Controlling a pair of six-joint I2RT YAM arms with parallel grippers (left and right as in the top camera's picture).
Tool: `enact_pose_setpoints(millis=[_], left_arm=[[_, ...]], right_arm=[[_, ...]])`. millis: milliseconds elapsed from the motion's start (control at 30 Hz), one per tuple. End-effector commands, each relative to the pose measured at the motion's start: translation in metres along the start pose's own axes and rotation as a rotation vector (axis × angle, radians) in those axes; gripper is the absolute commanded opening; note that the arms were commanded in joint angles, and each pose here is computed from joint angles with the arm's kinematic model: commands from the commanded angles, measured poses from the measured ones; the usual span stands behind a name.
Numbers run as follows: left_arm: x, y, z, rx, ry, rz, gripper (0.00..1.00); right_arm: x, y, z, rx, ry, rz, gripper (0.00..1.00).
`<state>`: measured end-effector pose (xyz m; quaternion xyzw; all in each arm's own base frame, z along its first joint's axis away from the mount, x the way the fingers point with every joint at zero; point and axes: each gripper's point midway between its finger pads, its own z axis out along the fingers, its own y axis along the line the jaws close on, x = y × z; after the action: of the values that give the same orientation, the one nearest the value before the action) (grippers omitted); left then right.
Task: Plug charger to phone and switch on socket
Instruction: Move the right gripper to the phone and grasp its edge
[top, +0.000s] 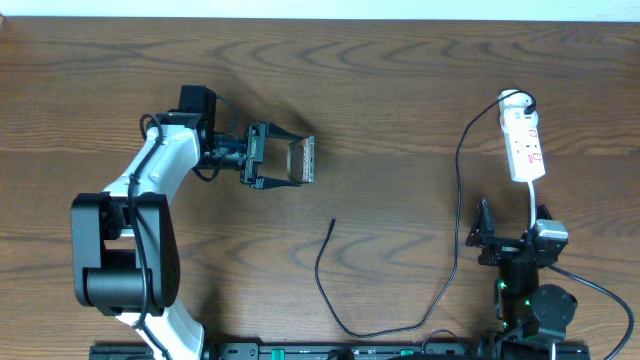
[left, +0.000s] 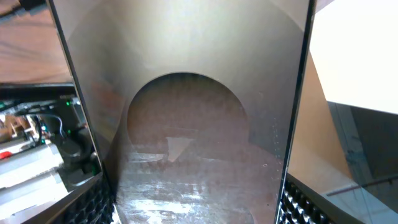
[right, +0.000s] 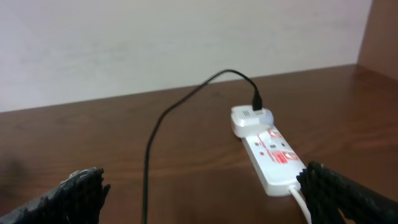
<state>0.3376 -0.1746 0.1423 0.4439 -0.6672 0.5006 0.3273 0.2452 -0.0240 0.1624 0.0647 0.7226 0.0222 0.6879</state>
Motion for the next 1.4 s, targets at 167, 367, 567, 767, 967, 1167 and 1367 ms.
enact_pose_setpoints(millis=[167,367,567,767,967,1167,1367], left_arm=[[0.004,-0.034,-0.007,0.055,-0.068,0.333,0.07],[-0.006,-0.037,-0.008,0.05,-0.129,0.397,0.07],[-0.022,-0.037,-0.01,0.021,-0.223,0.47,0.08],[-0.035,-0.036,-0.013,-0.001,-0.299,0.473,0.07],[-0.039,-0.04,-0.014,0.001,-0.326,0.489,0.08],[-0.048,-0.04,-0.016,-0.017,-0.384,0.49,0.07],[-0.057,-0.037,-0.011,-0.045,-0.451,0.457,0.07]], right_arm=[[-0.048,0.069,-0.019,-0.396,-0.165,0.039,0.99],[-0.083,0.085,-0.03,-0.471,-0.188,0.026,0.99],[-0.116,0.112,-0.023,-0.63,-0.086,0.02,0.99],[-0.14,0.14,0.01,-0.858,0.131,0.155,0.99],[-0.135,0.149,0.047,-0.983,0.387,0.423,0.99],[-0.124,0.173,0.068,-1.094,0.498,0.551,0.99],[-0.114,0.22,0.065,-1.194,0.549,0.578,0.99]])
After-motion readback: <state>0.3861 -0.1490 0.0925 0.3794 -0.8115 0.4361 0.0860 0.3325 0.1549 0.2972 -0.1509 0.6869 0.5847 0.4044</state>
